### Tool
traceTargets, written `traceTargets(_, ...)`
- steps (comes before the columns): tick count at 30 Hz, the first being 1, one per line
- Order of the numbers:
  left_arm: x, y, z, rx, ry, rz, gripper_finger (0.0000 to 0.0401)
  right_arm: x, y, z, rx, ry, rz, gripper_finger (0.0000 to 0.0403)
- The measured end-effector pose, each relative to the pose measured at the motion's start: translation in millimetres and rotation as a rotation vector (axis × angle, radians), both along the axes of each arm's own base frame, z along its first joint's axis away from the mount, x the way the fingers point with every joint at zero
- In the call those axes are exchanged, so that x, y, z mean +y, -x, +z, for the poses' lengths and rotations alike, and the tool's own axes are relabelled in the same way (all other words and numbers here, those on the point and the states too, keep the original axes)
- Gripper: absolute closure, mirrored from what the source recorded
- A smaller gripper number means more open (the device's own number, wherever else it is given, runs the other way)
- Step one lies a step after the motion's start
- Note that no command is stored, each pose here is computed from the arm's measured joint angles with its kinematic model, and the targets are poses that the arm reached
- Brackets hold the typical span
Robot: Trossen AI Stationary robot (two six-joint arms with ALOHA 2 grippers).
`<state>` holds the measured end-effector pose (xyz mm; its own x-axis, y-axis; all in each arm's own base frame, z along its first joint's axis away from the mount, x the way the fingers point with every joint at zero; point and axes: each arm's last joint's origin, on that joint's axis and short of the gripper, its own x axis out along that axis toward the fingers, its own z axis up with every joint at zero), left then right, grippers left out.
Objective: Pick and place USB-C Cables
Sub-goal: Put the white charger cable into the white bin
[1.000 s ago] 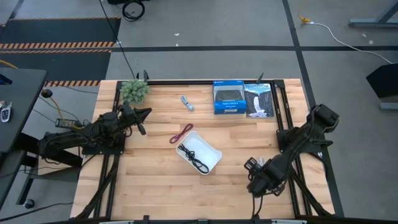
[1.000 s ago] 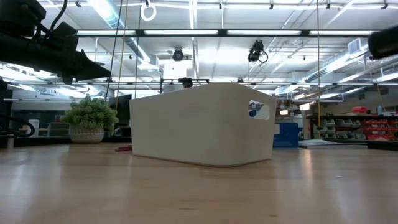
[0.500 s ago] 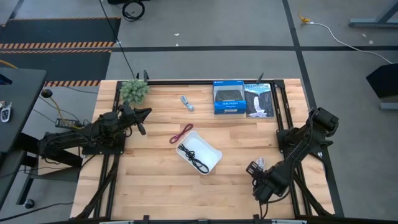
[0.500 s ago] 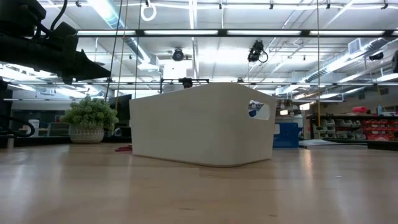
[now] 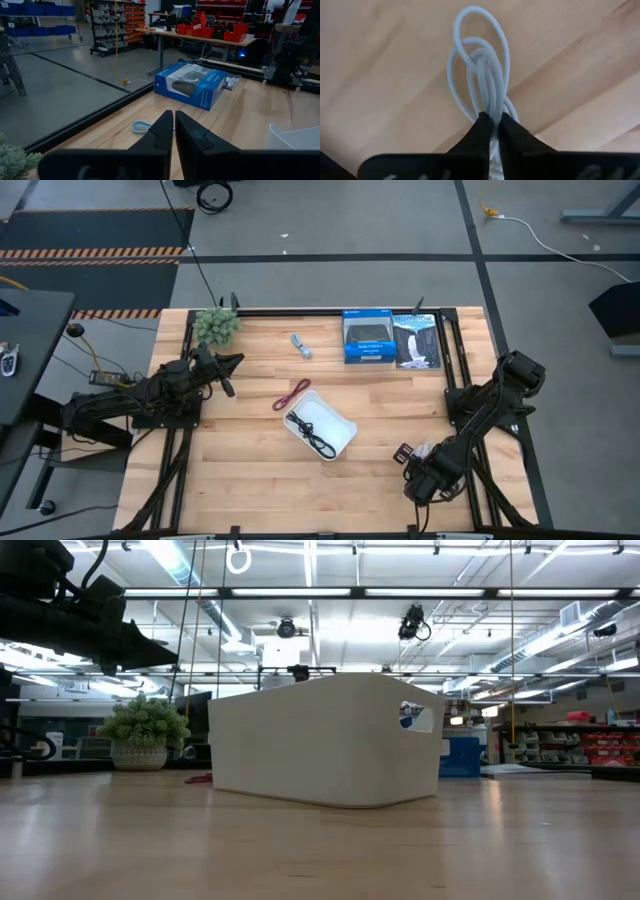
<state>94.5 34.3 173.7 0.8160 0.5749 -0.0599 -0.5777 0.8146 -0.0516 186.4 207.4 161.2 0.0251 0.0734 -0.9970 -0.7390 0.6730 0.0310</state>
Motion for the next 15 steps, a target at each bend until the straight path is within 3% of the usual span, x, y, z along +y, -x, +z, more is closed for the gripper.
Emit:
traceTargets(7,0,0,0,0.0,0.0,0.0,0.0376,-18,-25,48,-0.105,-0.123,-0.144,0.0385)
traceTargets(15,0,0,0,0.0,0.0,0.0,0.0376,-70,-67,121,-0.269,-0.496,-0.555,0.0383)
